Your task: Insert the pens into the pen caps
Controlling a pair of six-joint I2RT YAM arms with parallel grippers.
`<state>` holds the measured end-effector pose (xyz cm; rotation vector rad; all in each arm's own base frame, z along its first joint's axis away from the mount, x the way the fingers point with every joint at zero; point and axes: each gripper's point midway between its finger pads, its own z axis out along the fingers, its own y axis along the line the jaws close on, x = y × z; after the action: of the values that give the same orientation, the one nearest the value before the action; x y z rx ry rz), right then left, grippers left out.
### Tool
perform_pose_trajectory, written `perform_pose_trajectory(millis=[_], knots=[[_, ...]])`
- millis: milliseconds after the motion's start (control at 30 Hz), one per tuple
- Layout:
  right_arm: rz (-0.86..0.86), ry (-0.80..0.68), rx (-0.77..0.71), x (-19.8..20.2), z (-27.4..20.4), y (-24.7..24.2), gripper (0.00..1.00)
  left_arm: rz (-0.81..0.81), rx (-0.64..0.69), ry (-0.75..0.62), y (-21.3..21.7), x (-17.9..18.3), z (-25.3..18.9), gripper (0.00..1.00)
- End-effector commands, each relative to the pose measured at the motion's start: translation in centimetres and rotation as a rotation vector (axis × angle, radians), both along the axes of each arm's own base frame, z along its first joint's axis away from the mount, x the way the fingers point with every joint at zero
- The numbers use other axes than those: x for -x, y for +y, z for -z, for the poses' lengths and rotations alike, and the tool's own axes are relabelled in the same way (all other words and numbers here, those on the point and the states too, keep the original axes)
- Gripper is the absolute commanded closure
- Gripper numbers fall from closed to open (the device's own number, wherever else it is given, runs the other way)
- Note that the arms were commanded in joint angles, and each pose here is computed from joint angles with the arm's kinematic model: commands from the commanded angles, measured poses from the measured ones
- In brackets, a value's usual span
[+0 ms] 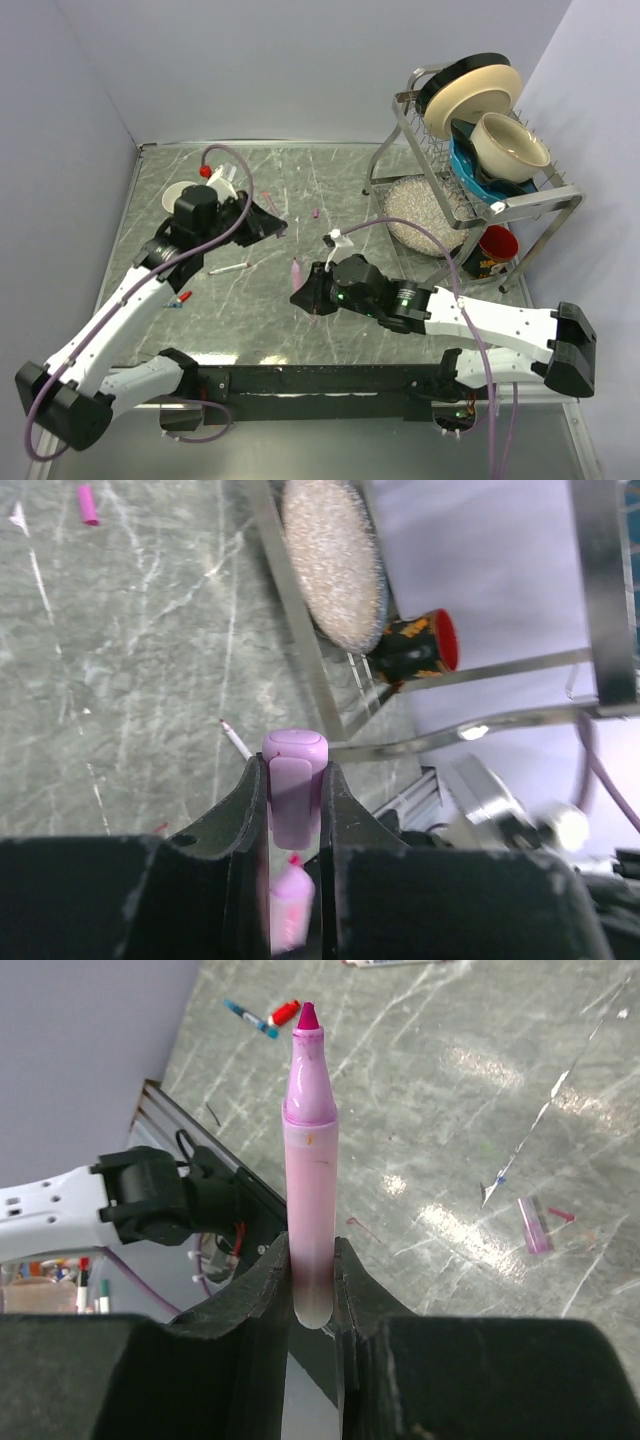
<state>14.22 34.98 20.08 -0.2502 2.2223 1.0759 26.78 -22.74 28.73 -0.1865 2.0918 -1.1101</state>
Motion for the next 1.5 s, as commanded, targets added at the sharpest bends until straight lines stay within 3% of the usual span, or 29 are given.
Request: perform_pose_trajectory(millis=[0, 700, 1367, 1467], knots=[[-0.002, -0.033, -0.133, -0.4, -4.2, 2.0, 1.0, 0.023, 0.102, -0.083, -0.1, 1.7, -3.2, 0.99], [-0.014, -0.034, -0.11, -0.5, -4.7, 4.5, 1.0, -0.014, 0.031, -0.032, 1.6, 3.2, -0.8, 0.99], [0.084, -0.12, -0.02, -3.0, -6.4, 3.8, 1.0, 0.121, -0.012, 0.019, 0.8, 5.7, 1.5, 0.99], [0.089, -0.143, -0.011, -3.4, -6.6, 3.7, 1.0, 0.21, 0.034, -0.011, -0.2, 6.7, 0.6, 0.85]])
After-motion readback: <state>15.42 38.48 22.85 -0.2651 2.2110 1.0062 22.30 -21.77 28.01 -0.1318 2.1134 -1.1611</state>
